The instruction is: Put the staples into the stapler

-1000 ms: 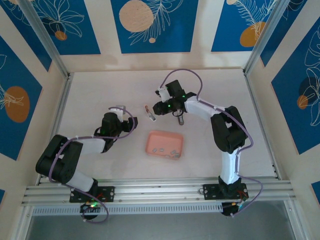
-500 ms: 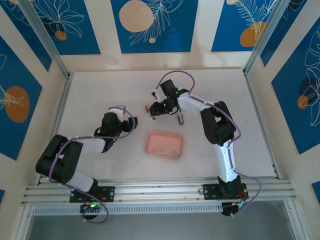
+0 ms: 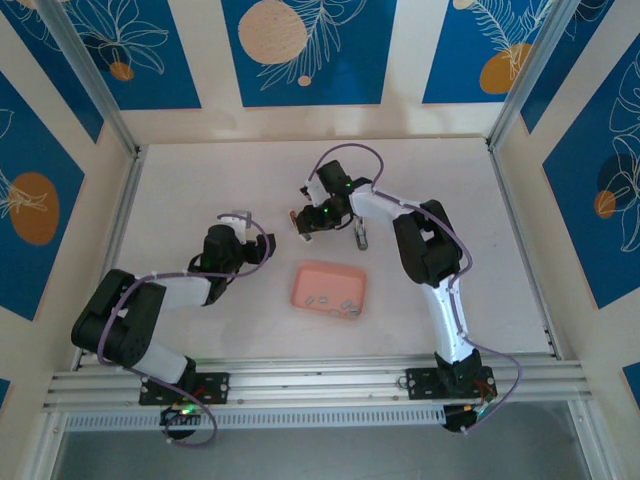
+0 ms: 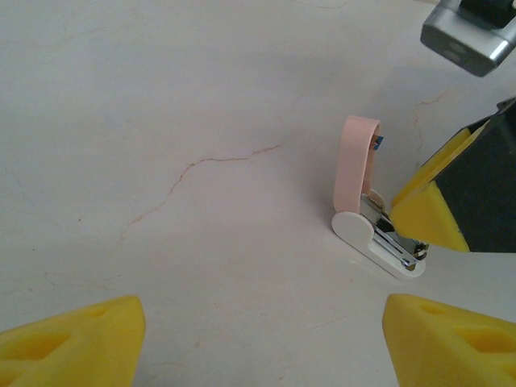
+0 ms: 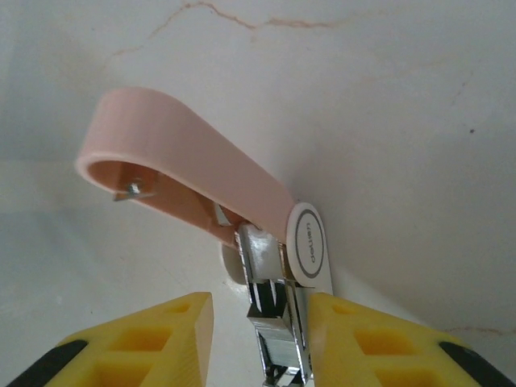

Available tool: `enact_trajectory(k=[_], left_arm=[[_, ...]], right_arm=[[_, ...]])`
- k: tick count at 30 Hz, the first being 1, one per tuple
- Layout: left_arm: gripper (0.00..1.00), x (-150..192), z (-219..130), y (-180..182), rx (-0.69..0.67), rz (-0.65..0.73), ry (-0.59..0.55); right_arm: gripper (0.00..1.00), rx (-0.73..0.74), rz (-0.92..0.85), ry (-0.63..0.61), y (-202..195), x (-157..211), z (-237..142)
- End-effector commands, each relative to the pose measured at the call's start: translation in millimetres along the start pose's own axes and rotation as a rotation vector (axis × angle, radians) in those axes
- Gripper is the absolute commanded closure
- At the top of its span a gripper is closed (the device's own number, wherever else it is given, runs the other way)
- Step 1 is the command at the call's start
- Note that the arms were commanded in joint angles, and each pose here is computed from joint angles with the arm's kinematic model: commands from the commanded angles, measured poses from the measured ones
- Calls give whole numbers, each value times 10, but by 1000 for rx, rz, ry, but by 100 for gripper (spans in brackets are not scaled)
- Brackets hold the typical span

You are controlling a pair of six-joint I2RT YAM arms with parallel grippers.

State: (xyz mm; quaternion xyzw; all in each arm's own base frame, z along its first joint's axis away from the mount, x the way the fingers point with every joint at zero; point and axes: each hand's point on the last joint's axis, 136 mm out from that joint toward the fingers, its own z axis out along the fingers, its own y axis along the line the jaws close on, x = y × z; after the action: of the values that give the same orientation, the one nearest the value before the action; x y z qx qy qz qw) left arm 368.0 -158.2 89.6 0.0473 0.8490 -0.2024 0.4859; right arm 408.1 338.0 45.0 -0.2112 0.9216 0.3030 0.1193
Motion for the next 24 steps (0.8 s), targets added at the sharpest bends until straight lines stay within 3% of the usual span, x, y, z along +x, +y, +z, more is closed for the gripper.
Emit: enact_trajectory(k=[1, 8, 16, 24], left_arm=[[23, -41, 23, -80, 23, 21, -8], [23, -38, 19, -80, 23, 21, -6], [23, -45, 13, -83, 24, 21, -8], [23, -58, 6, -90, 26, 23, -11]], right_arm=[[66, -23, 11, 31, 53, 40, 42], [73, 12, 15, 62, -17, 141, 53], [74, 24, -17, 67, 48, 163, -23], [62, -32, -5, -19, 170, -111, -220]])
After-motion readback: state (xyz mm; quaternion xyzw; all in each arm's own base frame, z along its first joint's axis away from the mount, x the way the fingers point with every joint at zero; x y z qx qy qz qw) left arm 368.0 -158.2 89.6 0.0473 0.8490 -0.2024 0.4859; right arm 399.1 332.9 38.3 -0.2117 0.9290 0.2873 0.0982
